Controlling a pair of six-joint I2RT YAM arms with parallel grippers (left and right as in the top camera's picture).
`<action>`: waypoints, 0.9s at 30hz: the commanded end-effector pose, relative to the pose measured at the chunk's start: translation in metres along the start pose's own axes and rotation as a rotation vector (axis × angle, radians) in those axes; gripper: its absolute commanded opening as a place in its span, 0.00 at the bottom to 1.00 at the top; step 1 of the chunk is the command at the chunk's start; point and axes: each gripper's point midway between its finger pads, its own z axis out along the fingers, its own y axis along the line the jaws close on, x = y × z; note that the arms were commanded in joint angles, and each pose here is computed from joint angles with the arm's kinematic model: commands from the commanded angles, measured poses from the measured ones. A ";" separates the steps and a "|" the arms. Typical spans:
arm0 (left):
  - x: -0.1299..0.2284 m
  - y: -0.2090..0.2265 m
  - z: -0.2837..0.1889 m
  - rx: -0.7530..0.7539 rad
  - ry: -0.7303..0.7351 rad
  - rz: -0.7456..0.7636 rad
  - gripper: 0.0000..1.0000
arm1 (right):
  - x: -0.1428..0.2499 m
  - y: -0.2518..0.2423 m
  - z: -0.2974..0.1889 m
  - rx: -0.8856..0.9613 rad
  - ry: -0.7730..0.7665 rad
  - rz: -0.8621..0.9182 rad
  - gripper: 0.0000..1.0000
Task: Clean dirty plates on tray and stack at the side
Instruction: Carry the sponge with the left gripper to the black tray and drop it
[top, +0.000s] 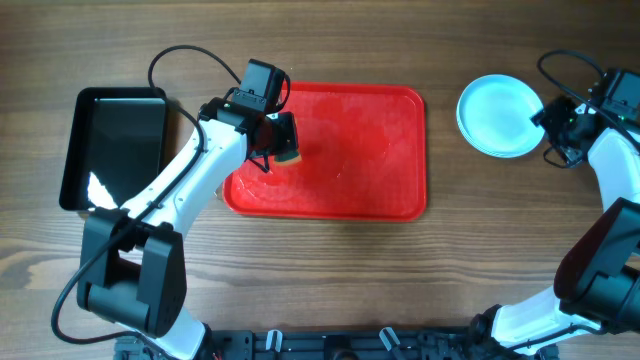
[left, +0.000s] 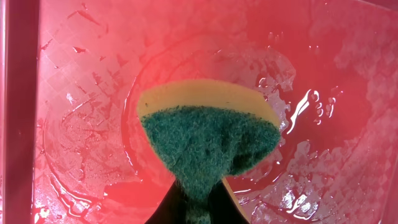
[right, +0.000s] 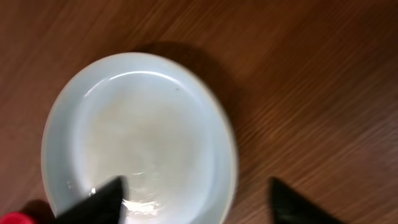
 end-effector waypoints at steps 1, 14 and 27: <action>-0.001 -0.003 -0.004 0.019 -0.010 -0.012 0.07 | 0.012 0.038 -0.004 -0.196 0.070 -0.018 0.94; -0.005 0.008 0.012 -0.045 -0.024 -0.014 0.06 | 0.154 0.199 -0.039 -0.619 0.355 -0.414 0.99; -0.065 0.121 -0.034 -0.279 -0.228 -0.229 0.04 | 0.268 0.244 -0.040 -0.419 0.309 -0.641 1.00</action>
